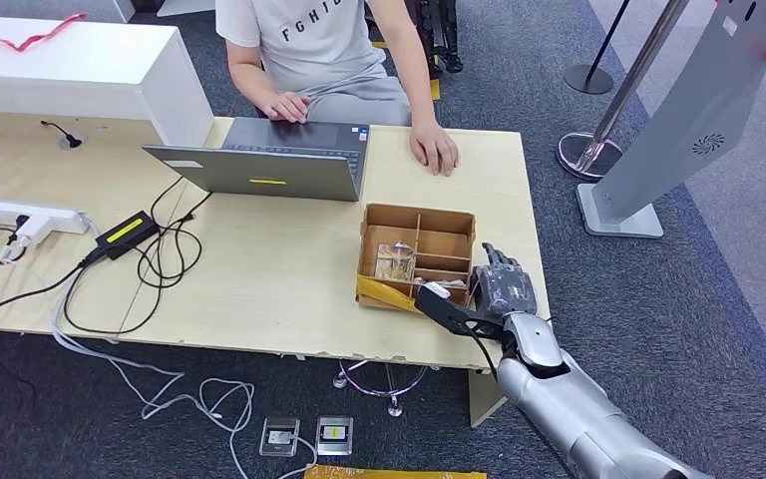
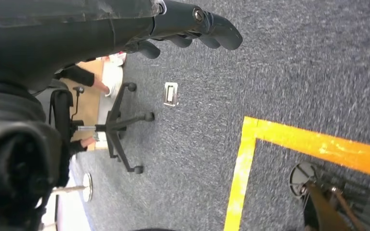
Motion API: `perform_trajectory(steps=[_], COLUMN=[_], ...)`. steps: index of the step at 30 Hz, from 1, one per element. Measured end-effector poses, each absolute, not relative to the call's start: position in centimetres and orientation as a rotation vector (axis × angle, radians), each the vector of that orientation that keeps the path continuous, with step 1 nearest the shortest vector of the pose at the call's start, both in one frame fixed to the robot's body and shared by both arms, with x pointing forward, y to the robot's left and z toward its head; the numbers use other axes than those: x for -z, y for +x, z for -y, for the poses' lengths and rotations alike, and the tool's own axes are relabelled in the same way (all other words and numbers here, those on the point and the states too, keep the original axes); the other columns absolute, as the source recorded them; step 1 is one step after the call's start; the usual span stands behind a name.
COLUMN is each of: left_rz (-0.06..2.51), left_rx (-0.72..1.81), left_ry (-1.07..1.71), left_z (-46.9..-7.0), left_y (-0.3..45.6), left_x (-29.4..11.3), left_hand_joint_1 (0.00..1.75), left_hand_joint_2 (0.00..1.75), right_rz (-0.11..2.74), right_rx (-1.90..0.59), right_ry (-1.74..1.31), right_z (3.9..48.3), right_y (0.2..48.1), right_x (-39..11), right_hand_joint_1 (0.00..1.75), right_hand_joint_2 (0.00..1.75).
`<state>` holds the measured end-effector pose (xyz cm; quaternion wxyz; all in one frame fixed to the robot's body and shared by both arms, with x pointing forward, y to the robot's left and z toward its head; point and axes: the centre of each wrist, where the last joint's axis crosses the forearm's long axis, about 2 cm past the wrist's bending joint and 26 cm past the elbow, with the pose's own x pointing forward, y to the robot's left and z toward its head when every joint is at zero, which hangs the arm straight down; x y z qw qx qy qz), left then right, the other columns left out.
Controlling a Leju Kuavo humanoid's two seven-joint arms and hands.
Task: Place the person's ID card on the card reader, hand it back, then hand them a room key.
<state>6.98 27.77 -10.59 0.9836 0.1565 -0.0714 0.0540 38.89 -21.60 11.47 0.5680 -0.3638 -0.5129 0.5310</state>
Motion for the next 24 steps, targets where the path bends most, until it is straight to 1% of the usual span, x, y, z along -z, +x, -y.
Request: perform_trajectory(steps=[10, 19, 21, 24], left_rz=[0.154, 0.169, 0.170, 0.170], left_rx=[-0.127, -0.118, -0.115, -0.112], left_ry=[0.311, 0.301, 0.296, 0.292], left_z=[-27.5, -27.4, -27.4, -27.4], left_y=[7.0, 6.9, 6.9, 6.9], left_x=[10.6, 10.6, 10.6, 10.6], left_hand_joint_1=[0.00, 0.00, 0.00, 0.00], left_hand_joint_2=[0.00, 0.00, 0.00, 0.00], right_rz=[1.169, 1.175, 1.181, 1.211], right_rx=[-1.195, -1.146, -1.132, -1.098], right_ry=[-0.855, -0.921, -0.944, -1.007], right_z=[21.8, 22.9, 23.3, 23.8], right_y=[38.7, 40.1, 40.6, 42.4], right_x=[-10.6, -12.0, -12.8, -15.8], right_hand_joint_1=[1.75, 1.75, 1.75, 1.75], right_hand_joint_2=[1.75, 1.75, 1.75, 1.75])
